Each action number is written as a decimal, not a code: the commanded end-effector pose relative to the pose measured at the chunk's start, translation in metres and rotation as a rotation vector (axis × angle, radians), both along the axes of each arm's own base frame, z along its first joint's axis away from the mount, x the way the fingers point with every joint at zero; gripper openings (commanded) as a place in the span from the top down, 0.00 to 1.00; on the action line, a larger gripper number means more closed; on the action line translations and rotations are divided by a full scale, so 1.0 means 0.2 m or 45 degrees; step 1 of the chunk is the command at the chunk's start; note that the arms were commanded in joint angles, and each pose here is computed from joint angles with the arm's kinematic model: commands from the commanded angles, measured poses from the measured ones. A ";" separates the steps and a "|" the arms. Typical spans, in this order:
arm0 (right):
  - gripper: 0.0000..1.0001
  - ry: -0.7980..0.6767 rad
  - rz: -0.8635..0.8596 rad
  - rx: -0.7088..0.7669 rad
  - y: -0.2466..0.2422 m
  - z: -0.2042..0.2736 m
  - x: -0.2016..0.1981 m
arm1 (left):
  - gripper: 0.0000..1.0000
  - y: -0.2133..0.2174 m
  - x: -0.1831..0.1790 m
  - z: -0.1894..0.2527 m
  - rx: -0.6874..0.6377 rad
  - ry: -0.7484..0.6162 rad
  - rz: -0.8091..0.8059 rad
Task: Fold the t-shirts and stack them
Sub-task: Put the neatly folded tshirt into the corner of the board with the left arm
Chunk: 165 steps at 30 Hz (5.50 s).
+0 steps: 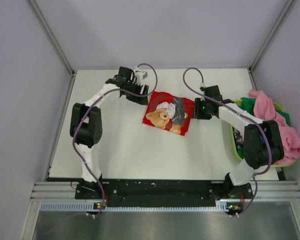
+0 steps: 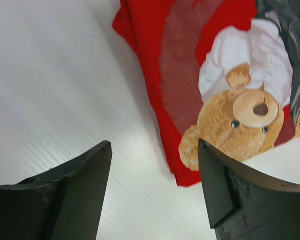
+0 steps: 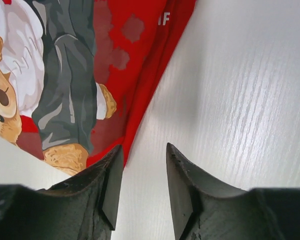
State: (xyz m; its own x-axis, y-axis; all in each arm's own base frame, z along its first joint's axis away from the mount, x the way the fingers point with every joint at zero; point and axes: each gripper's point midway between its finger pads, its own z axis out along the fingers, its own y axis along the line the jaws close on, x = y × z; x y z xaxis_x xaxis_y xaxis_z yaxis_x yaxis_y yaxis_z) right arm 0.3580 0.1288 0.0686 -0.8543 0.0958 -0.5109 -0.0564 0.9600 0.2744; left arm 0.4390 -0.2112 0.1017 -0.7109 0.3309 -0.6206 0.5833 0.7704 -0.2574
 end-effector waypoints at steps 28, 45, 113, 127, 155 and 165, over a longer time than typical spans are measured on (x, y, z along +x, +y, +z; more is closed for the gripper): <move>0.01 -0.219 -0.001 -0.204 -0.18 0.25 -0.02 | 1.00 0.12 0.24 -0.16 -0.237 0.252 0.198; 0.01 -0.253 0.027 -0.254 -0.20 0.28 0.00 | 1.00 1.73 0.51 -0.06 0.455 -0.065 0.674; 0.01 -0.534 -0.074 -0.234 -0.28 0.49 -0.08 | 0.01 0.53 -0.31 0.17 0.321 -0.295 -0.075; 0.01 -0.639 -0.140 -0.129 -0.31 0.29 -0.29 | 0.01 0.71 -0.67 -0.09 0.298 -0.667 0.203; 0.01 -0.639 -0.164 -0.174 -0.34 0.25 -0.29 | 0.01 0.68 -0.68 -0.15 0.280 -0.573 0.157; 0.01 -0.635 -0.165 -0.176 -0.34 0.24 -0.29 | 0.01 0.66 -0.70 -0.16 0.269 -0.564 0.126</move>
